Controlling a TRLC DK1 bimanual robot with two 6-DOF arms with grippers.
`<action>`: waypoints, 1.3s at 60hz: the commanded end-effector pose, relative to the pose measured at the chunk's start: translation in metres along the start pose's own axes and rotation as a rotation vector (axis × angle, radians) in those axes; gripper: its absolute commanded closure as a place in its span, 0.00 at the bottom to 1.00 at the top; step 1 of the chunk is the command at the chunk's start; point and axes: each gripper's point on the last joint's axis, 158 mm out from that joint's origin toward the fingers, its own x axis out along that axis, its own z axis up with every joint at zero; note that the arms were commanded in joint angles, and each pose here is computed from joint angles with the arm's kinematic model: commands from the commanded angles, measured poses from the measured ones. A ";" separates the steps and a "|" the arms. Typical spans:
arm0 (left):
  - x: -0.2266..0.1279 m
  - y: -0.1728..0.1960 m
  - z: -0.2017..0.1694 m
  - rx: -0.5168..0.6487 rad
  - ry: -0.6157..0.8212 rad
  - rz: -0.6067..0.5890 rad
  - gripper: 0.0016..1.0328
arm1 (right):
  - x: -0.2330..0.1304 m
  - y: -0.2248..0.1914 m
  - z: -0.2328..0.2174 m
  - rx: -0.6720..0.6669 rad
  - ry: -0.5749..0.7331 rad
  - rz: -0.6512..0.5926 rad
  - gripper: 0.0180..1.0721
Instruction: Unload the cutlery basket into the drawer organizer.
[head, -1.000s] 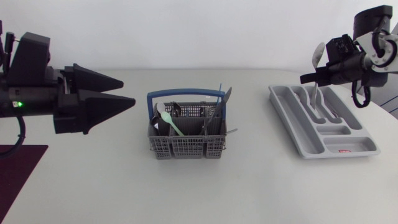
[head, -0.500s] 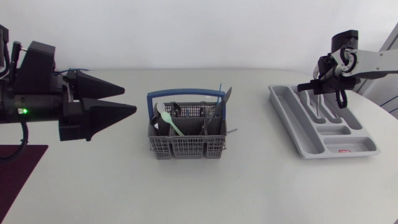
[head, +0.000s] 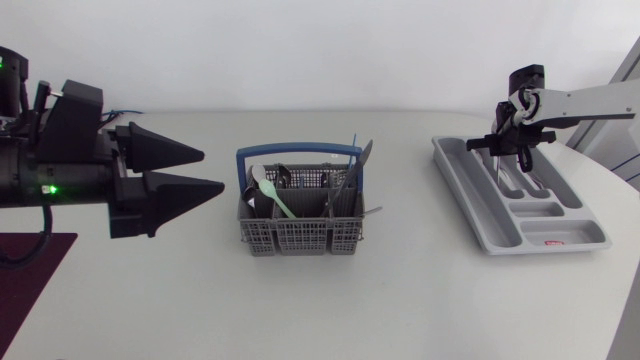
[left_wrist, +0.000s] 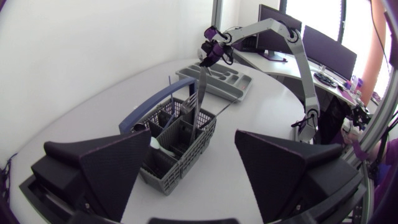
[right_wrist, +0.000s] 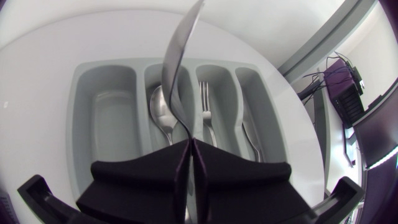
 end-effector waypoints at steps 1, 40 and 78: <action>0.005 -0.006 -0.012 0.020 0.028 -0.012 0.09 | 0.017 -0.005 -0.008 0.034 0.037 -0.017 0.94; 0.015 -0.012 -0.017 0.062 0.064 0.002 0.09 | 0.031 0.004 -0.010 0.014 0.063 -0.012 0.73; 0.062 -0.019 -0.049 0.251 0.167 0.062 0.09 | -0.159 0.049 -0.006 -0.132 -0.303 0.287 0.50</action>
